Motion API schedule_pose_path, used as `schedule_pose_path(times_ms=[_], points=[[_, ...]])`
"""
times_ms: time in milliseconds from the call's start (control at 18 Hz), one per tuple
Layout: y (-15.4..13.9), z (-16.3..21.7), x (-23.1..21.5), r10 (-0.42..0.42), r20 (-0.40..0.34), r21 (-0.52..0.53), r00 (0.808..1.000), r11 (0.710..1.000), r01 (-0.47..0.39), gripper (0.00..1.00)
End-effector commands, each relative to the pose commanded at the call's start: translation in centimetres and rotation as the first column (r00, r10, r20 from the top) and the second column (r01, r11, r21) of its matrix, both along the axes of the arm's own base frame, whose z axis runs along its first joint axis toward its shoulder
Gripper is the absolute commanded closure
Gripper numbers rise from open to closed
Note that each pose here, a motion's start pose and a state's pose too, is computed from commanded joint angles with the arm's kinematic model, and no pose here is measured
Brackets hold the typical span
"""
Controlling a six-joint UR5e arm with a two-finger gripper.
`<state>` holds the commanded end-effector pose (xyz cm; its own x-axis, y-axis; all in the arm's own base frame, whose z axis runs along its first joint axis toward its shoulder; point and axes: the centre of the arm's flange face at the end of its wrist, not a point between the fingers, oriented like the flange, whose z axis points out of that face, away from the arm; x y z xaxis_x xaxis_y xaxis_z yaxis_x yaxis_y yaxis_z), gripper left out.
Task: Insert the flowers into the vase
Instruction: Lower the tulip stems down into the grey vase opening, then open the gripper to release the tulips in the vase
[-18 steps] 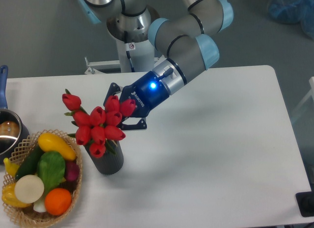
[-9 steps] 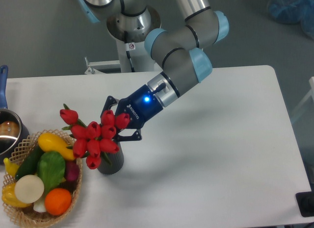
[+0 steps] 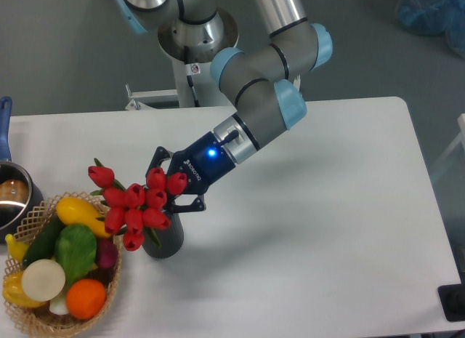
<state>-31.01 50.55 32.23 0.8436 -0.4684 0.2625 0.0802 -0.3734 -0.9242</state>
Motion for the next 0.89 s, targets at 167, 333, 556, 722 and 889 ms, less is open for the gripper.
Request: schedule_pose_path(times_ms=[167,333,556,722,889], points=[[-0.3,-0.6,0.3,0.001,0.003,-0.015,1.000,1.000,-0.001,0.45],[-0.4,-1.2,0.5,0.002,-0.006,-0.040,1.000,0.999,-0.003,0.35],[-1.3,-2.9,1.2,0.000,-0.043,-0.096,0.999,0.995,-0.004,0.00],[-1.9,-3.4,1.3,-0.003,-0.069,-0.108,0.998,0.994,-0.004,0.00],[-2.2,-2.9,0.9,0.005,-0.081,-0.100,0.997,0.995,-0.013,0.00]])
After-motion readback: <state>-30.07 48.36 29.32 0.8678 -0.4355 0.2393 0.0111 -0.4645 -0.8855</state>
